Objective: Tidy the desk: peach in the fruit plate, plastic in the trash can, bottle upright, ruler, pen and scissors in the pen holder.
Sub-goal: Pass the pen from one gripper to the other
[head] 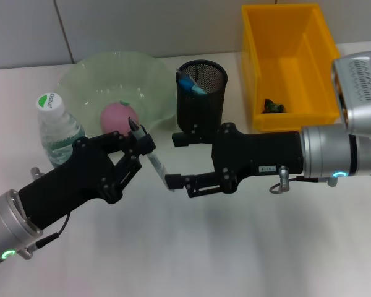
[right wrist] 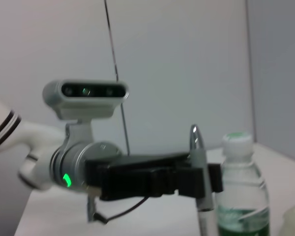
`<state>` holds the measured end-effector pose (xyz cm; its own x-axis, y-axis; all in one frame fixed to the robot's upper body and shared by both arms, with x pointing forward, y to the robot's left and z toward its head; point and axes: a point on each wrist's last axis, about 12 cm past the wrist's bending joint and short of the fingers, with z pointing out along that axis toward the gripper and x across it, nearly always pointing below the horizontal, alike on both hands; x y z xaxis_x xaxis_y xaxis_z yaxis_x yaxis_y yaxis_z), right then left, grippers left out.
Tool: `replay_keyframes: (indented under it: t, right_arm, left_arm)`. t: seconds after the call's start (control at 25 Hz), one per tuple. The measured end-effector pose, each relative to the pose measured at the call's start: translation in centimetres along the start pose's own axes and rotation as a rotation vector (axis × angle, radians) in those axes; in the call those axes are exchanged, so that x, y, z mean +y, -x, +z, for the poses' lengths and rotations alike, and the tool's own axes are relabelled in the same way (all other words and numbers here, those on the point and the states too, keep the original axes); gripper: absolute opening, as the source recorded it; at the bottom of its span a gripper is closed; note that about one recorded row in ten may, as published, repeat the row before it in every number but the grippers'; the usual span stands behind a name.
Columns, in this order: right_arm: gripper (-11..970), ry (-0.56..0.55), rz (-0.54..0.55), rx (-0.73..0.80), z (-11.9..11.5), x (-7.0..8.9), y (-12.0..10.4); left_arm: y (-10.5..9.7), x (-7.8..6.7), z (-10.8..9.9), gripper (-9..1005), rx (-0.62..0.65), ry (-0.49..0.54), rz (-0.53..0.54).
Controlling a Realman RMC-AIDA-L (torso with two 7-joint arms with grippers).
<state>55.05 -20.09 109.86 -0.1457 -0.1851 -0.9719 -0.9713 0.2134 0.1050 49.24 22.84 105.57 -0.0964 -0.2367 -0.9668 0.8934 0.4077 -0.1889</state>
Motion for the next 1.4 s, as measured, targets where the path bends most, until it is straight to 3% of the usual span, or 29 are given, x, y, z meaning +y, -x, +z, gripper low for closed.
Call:
replay_keyframes:
  t: [0.28,0.52,0.92,1.4]
  right_arm:
    - [823,-0.039,0.029,-0.095,-1.5,1.1,-1.4]
    - [818,-0.075,0.060,-0.150,-2.6,2.7,-3.6]
    - [818,-0.280,-0.096,-0.321,-3.5,6.0,-7.7]
    - [819,-0.281,-0.167,-0.315,-2.3,6.0,-7.6]
  left_arm:
    - [0.0,-0.3,-0.6,144,-0.035,0.017,-0.033]
    - [0.0,-0.8,-1.5,144,-0.089,0.041,-0.111]
    - [0.0,-0.6,-2.5,145,-0.213,0.161,-0.261]
    - [0.4,-0.2,-2.7,145,-0.286,0.170,-0.488]
